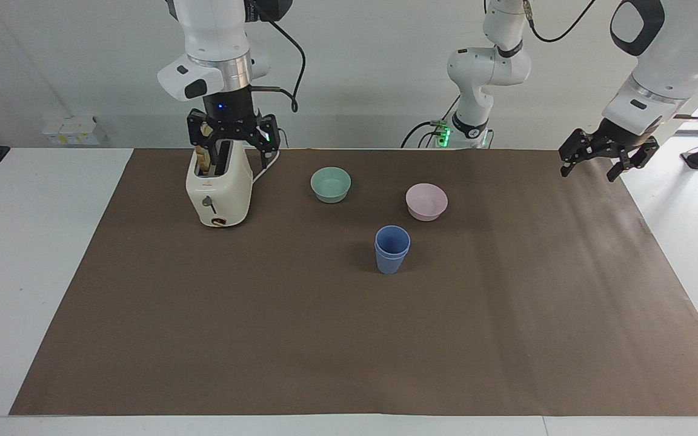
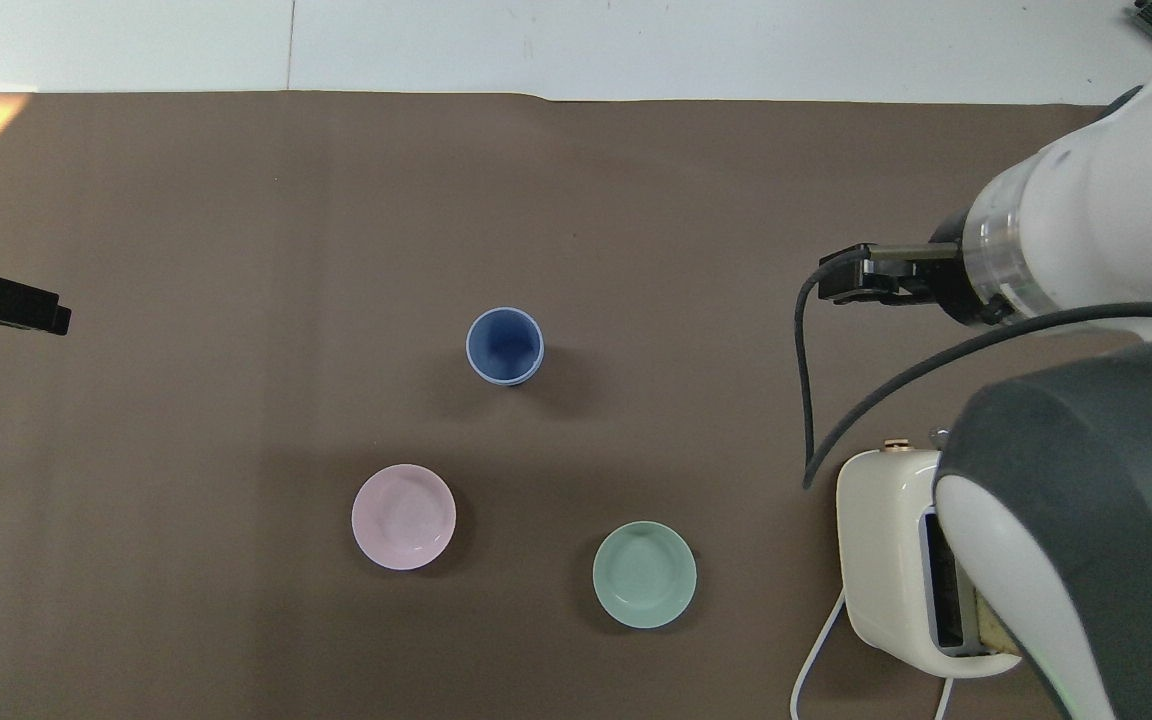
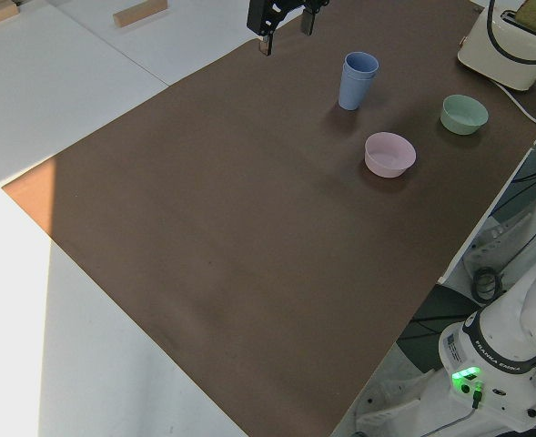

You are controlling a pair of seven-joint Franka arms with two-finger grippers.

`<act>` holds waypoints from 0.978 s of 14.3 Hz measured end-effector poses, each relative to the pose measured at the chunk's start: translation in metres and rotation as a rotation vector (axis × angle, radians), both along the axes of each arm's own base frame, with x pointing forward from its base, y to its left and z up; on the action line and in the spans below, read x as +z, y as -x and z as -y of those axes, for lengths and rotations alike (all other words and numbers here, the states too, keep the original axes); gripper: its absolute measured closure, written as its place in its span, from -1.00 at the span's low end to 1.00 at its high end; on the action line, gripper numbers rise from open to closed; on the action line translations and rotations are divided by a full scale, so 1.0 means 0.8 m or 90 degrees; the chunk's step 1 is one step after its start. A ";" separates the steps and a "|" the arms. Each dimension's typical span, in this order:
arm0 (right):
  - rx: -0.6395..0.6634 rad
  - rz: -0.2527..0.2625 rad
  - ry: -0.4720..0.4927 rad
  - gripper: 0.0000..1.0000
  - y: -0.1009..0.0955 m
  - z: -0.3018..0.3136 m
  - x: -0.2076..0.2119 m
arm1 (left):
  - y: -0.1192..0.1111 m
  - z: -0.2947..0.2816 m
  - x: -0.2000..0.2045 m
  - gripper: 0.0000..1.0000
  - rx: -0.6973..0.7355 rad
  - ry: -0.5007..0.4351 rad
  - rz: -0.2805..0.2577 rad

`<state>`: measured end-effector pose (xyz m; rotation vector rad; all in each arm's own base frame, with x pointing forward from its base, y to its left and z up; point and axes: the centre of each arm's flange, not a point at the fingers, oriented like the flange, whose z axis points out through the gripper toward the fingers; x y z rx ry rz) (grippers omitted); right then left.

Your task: Stack blue cups with both arms

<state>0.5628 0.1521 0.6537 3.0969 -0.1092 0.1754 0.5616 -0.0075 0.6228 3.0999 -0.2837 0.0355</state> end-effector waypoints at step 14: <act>0.049 -0.047 -0.020 -1.00 -0.008 0.083 -0.031 | 0.000 0.000 0.000 -1.00 0.000 0.000 0.000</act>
